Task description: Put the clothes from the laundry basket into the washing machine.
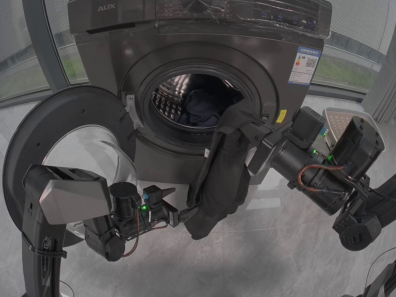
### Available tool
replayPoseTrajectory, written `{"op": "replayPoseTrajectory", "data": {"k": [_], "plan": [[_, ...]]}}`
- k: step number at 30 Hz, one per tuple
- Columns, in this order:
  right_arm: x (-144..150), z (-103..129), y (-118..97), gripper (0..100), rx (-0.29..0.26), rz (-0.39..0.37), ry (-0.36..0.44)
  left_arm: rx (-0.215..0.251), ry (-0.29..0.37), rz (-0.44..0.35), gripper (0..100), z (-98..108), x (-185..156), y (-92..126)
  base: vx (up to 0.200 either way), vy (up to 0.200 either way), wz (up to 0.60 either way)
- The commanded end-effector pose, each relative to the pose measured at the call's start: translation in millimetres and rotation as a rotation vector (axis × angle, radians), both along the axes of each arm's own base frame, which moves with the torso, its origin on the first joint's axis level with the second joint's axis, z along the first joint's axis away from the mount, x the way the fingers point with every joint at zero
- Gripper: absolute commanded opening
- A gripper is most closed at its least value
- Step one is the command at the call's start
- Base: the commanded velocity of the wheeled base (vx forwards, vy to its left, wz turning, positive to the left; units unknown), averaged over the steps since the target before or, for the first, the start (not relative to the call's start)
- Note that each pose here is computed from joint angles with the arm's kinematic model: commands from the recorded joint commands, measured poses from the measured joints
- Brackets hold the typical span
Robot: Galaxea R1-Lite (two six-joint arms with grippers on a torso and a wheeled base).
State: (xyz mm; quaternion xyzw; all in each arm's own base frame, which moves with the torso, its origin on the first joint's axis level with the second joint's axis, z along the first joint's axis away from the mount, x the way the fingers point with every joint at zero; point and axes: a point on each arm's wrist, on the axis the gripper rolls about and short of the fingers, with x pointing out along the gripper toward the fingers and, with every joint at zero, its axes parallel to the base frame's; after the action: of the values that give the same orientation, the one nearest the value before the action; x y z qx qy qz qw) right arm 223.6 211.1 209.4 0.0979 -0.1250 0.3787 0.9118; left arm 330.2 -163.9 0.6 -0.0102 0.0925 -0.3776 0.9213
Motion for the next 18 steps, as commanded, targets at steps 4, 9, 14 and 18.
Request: {"op": "replayPoseTrajectory", "data": {"k": [4, 9, 14, 18], "plan": [[-3.6, 4.4, 0.2, 0, 0.008, 0.009, -0.011, -0.015, -0.039, 0.030, 100, 7.4, 7.4, 1.4, 0.000, 0.000, 0.00], [-4.6, 2.7, 1.8, 0, 0.005, 0.014, -0.005, -0.017, -0.045, 0.056, 100, 8.3, 11.6, 7.9, 0.000, 0.000, 0.00], [-4.1, 2.7, 2.3, 0, 0.003, 0.014, -0.005, -0.018, -0.052, 0.095, 100, 9.5, 17.7, 18.0, 0.000, 0.000, 0.00], [-3.7, 1.9, 2.7, 0, 0.002, 0.014, -0.004, -0.027, -0.071, 0.115, 100, 13.5, 22.7, 21.8, 0.000, 0.000, 0.00]]}}
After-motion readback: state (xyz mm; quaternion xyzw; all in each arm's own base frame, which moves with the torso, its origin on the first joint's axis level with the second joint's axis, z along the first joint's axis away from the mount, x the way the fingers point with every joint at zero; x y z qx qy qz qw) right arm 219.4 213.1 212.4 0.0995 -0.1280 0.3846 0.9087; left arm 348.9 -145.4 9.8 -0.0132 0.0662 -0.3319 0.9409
